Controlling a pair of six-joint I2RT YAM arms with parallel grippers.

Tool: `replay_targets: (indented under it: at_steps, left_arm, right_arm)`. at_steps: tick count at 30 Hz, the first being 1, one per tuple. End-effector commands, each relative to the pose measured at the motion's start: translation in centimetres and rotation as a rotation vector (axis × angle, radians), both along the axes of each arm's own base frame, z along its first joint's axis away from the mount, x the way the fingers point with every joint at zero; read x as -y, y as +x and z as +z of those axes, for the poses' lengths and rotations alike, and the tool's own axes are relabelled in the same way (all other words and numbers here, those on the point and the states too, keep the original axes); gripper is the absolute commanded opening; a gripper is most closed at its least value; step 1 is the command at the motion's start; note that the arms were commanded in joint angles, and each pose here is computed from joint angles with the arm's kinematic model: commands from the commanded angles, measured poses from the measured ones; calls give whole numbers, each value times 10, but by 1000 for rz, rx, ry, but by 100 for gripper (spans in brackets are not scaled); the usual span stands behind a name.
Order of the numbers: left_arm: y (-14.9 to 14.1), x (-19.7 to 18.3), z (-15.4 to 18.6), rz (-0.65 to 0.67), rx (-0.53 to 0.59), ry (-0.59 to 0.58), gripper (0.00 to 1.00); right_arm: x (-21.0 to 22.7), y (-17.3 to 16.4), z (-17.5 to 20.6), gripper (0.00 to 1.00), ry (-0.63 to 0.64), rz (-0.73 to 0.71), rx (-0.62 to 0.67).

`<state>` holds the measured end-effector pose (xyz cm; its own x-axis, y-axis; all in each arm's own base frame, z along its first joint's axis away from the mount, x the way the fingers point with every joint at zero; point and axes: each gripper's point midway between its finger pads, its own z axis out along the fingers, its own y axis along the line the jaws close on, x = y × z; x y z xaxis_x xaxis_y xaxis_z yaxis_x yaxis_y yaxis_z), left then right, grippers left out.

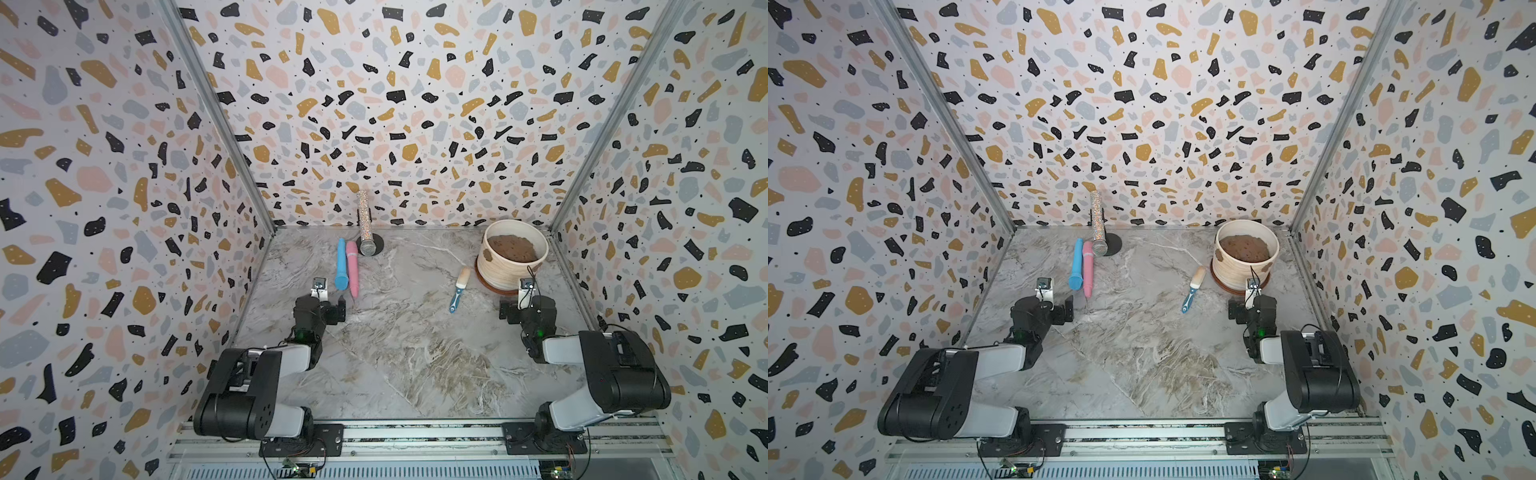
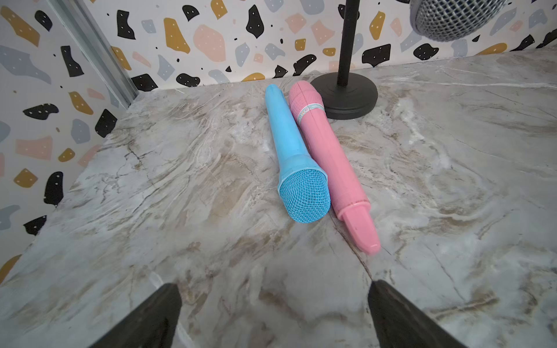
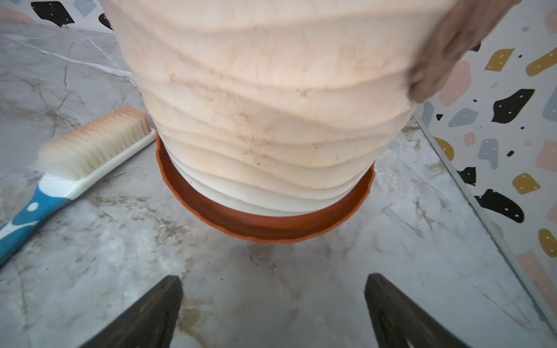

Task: Scrub the dried mud off the ceramic pot
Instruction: Move the pot to the center of the board.

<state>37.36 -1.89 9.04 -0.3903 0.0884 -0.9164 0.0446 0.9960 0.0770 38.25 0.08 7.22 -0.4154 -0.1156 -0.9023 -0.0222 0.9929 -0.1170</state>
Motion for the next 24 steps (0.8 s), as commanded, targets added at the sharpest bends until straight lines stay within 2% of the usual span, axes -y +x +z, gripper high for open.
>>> replay_targets:
  at_steps: [1, 19, 22, 24]
  left_arm:
    - [1, -1, 6, 2, 22, 1, 100]
    - [1, 0, 7, 6, 25, 8, 100]
    - [2, 2, 9, -9, 13, 9, 100]
    - [1, 12, 17, -69, -9, 7, 100]
  right_arm:
    - [0, 4, 11, 100, 10, -1, 31]
    - [0, 3, 11, 100, 11, -2, 31]
    - [8, -2, 18, 100, 7, -52, 70]
    - [18, -12, 33, 100, 4, -112, 116]
